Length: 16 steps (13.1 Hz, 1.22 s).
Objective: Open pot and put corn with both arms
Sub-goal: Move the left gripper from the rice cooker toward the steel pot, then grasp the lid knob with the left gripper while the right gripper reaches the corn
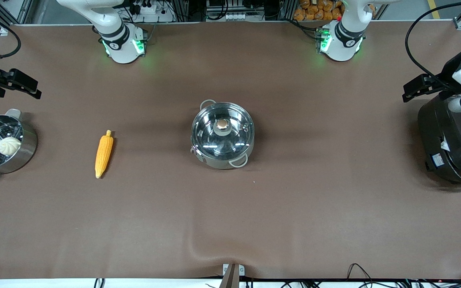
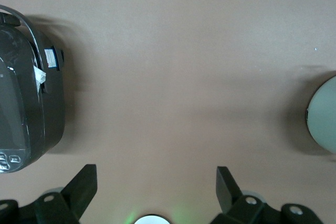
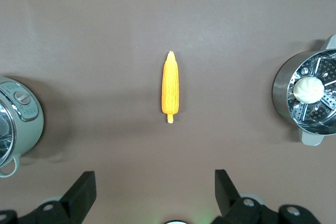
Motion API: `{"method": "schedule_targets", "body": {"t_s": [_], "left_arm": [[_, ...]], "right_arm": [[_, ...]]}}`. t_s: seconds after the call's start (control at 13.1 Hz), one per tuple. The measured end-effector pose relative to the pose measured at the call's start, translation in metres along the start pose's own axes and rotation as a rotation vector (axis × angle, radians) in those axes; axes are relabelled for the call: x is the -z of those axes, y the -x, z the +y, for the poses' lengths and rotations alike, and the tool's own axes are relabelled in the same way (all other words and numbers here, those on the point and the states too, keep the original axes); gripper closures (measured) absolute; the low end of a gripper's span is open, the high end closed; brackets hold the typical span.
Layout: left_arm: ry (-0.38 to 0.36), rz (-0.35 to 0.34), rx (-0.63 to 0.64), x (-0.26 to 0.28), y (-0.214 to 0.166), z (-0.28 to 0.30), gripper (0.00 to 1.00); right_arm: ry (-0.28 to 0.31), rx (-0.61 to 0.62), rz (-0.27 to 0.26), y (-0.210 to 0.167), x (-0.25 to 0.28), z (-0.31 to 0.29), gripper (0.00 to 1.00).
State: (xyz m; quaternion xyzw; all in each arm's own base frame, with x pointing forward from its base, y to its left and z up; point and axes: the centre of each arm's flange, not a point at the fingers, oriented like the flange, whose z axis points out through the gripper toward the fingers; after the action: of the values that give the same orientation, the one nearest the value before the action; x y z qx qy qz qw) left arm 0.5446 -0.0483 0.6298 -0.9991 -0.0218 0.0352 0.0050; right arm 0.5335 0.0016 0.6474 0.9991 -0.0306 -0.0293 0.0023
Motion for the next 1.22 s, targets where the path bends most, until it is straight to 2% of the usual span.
{"method": "schedule_targets", "body": {"t_s": [0.38,0.61,0.76,0.92,1.22], "left_arm": [[-0.002,0.000,-0.001,-0.001,-0.004,0.000,0.00],[-0.025,-0.016,-0.043,-0.013,-0.016,0.017,0.00],[-0.032,-0.038,-0.090,-0.028,-0.020,0.049,0.00],[-0.033,-0.044,-0.070,-0.039,-0.018,0.093,0.00],[0.033,0.038,0.048,-0.050,-0.007,0.213,0.00]], "right_arm": [[0.000,0.000,-0.002,0.000,0.000,0.000,0.00],[0.000,0.000,-0.002,0.000,-0.001,0.000,0.00],[0.000,-0.001,-0.004,0.000,-0.001,0.001,0.00],[0.000,-0.001,-0.006,-0.001,-0.003,0.001,0.00],[-0.001,0.002,0.020,-0.019,-0.031,0.003,0.00]]}}
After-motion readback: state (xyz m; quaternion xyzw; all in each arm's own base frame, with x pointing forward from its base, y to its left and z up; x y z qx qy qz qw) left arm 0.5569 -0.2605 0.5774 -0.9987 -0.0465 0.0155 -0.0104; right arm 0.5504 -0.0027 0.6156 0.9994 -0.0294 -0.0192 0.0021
